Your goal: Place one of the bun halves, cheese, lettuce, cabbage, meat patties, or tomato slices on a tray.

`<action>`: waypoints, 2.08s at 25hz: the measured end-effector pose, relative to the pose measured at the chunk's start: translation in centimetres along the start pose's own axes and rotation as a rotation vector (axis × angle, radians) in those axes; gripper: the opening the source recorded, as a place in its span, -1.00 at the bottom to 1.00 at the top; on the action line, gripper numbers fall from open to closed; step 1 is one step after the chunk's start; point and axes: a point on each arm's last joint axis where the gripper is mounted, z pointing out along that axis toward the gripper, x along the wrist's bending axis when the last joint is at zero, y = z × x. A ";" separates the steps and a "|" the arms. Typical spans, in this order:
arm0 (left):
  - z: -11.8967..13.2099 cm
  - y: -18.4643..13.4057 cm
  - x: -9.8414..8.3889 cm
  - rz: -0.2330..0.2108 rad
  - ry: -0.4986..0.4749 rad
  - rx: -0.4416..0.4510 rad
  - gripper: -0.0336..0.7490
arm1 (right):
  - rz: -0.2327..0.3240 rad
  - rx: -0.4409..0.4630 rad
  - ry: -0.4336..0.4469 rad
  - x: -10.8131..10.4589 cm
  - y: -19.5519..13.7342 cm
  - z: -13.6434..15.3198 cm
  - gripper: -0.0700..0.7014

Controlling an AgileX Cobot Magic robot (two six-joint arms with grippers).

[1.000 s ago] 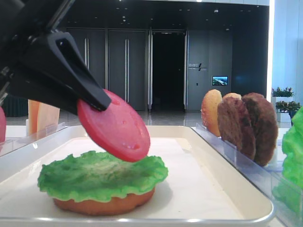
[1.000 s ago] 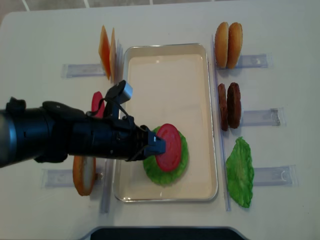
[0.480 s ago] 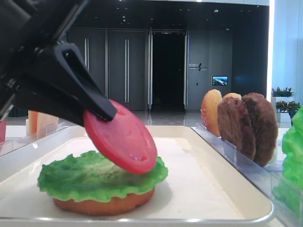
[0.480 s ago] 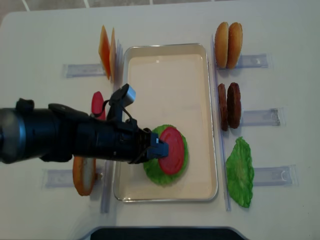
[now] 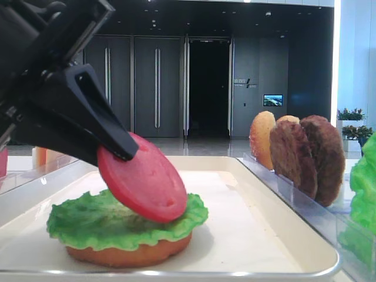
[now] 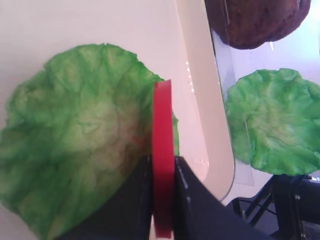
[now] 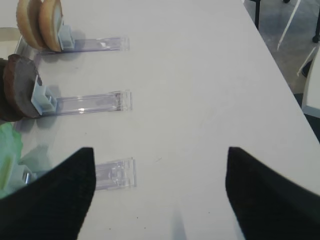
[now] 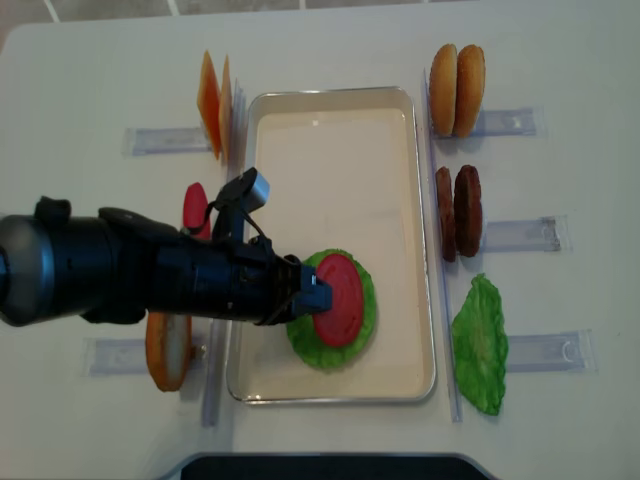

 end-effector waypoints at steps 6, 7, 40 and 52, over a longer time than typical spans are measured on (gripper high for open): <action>0.0 0.1 0.1 0.043 0.014 -0.007 -0.19 | 0.000 0.000 0.000 0.0 0.0 0.0 0.58; 0.0 0.1 0.1 0.047 0.014 -0.006 -0.08 | 0.000 0.000 0.000 0.0 0.0 0.0 0.58; -12.3 5.8 -1.5 0.213 0.382 -0.092 0.72 | 0.000 0.000 0.000 0.0 0.0 0.0 0.58; -17.9 4.6 2.8 0.132 0.862 0.097 0.72 | 0.000 0.000 0.000 0.0 0.0 0.0 0.58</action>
